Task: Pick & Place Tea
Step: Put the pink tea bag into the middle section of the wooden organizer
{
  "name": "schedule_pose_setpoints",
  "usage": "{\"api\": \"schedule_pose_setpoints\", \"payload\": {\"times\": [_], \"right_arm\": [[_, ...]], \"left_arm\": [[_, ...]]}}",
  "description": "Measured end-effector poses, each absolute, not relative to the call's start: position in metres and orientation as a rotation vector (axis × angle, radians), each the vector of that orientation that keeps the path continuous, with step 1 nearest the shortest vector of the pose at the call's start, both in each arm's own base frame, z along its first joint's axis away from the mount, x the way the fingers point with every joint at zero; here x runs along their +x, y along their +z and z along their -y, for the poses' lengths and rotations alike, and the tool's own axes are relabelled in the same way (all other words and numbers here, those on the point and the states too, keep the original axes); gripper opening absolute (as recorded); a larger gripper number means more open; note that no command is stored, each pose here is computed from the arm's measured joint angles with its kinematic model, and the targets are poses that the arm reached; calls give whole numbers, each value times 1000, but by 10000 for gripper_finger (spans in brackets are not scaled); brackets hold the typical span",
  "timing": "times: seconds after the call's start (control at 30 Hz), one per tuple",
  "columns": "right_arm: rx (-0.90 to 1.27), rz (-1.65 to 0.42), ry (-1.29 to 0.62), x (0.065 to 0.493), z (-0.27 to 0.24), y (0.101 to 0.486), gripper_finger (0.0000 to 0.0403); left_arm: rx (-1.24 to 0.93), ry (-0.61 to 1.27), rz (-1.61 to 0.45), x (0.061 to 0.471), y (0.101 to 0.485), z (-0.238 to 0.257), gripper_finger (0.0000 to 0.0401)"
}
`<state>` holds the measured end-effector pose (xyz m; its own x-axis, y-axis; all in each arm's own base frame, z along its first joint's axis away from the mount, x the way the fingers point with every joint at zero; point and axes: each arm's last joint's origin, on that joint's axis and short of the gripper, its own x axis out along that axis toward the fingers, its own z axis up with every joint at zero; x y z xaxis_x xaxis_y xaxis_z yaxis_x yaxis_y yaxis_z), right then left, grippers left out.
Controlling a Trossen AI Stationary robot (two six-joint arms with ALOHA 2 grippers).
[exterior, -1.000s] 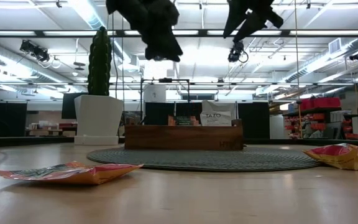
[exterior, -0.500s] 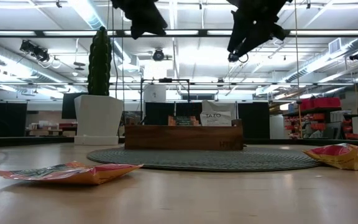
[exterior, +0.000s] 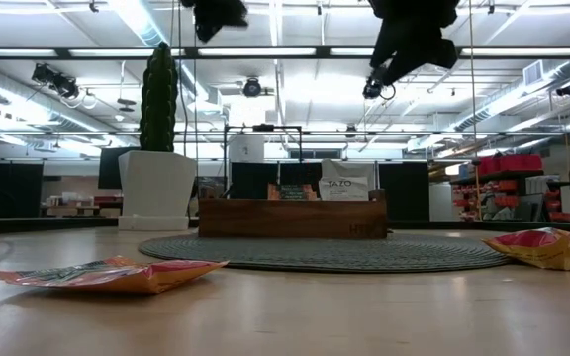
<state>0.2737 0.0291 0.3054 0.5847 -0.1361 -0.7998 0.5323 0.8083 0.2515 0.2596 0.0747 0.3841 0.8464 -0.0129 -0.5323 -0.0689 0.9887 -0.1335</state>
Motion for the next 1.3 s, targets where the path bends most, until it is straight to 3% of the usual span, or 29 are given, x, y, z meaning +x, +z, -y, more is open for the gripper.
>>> {"api": "schedule_pose_setpoints", "payload": {"times": [0.2,0.6,1.07,1.3], "right_arm": [[488,-787,-441,276,-39,309,178],[609,-700,-340,289,-52,312,178],[849,-710,-287,326,-77,281,178],[827,-721,-227,338,-100,264,178]], "left_arm": [[-134,-30,-410,250,400,-64,113],[-270,-3,-471,205,360,-51,106],[-308,-91,-527,205,345,-28,106],[-385,-133,-606,204,340,-11,106]]}}
